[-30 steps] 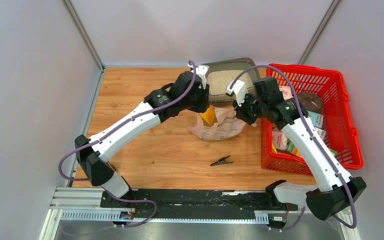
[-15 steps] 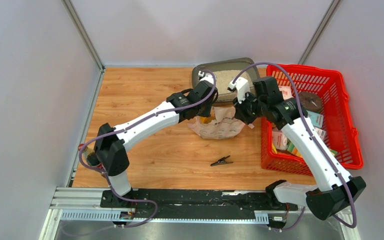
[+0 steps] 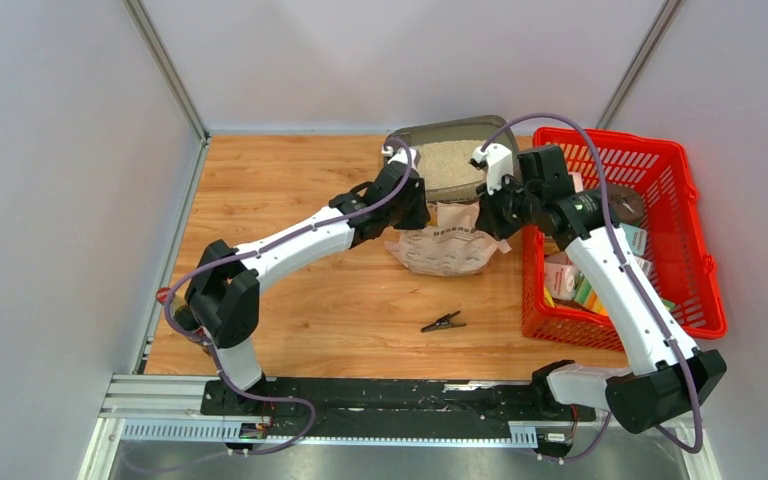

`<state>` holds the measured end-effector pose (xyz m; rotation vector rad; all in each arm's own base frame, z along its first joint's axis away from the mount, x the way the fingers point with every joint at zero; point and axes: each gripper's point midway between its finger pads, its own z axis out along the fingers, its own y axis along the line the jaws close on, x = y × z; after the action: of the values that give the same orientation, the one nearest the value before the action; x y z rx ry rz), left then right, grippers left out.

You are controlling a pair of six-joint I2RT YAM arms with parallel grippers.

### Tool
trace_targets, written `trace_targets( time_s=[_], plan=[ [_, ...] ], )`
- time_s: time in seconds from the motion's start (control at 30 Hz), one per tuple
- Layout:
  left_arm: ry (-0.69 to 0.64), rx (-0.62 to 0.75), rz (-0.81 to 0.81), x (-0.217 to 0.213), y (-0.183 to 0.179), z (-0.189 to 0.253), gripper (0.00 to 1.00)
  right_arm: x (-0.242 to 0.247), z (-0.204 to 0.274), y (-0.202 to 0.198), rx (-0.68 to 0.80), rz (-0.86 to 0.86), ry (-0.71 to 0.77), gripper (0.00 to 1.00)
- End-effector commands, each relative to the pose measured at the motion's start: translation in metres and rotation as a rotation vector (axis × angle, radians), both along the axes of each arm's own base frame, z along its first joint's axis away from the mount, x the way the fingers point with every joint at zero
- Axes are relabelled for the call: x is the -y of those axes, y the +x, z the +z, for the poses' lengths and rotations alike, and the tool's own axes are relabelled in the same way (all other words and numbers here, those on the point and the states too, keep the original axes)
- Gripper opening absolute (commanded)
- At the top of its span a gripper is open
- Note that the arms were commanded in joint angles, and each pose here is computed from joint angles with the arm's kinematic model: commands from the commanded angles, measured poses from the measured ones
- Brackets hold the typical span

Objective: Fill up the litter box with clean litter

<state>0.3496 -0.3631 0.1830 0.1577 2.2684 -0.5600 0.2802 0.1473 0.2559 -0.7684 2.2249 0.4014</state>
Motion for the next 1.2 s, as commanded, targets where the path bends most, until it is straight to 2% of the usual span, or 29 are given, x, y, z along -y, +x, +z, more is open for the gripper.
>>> trace_targets(
  time_s=[0.0,0.03,0.1,0.2,0.47,0.7,0.73,0.77,0.9,1.17],
  plan=[
    [-0.348,-0.154,-0.093,0.025,-0.01,-0.013,0.0,0.007,0.026,0.008,0.051,-0.027,0.039,0.0],
    [-0.421,-0.123,-0.12,0.031,-0.005,-0.003,0.0,0.008,0.027,0.009,0.052,-0.024,0.035,0.0],
    [-0.456,-0.165,-0.134,0.022,-0.009,-0.01,0.0,0.014,0.025,0.01,0.042,-0.035,0.013,0.0],
    [-0.545,-0.136,-0.176,0.017,-0.01,0.008,0.0,0.022,0.025,0.014,0.055,-0.041,-0.018,0.0],
    [-0.633,-0.084,-0.153,-0.022,0.017,0.044,0.0,0.045,0.027,0.031,0.078,-0.088,-0.069,0.0],
    [-0.618,-0.035,-0.13,-0.05,0.017,0.059,0.0,0.053,0.028,0.034,0.125,-0.031,-0.146,0.02],
    [-0.618,-0.033,-0.12,-0.054,0.018,0.06,0.0,0.053,0.029,0.033,0.126,-0.026,-0.149,0.05],
    [-0.622,-0.033,-0.116,-0.057,0.017,0.062,0.0,0.053,0.028,0.033,0.126,-0.006,-0.157,0.14],
    [-0.633,-0.015,-0.071,-0.079,0.021,0.072,0.0,0.05,0.029,0.031,0.118,0.033,-0.16,0.33],
    [-0.708,-0.007,-0.065,-0.094,0.015,0.083,0.0,0.044,0.036,0.021,0.08,0.066,-0.135,0.65]
  ],
)
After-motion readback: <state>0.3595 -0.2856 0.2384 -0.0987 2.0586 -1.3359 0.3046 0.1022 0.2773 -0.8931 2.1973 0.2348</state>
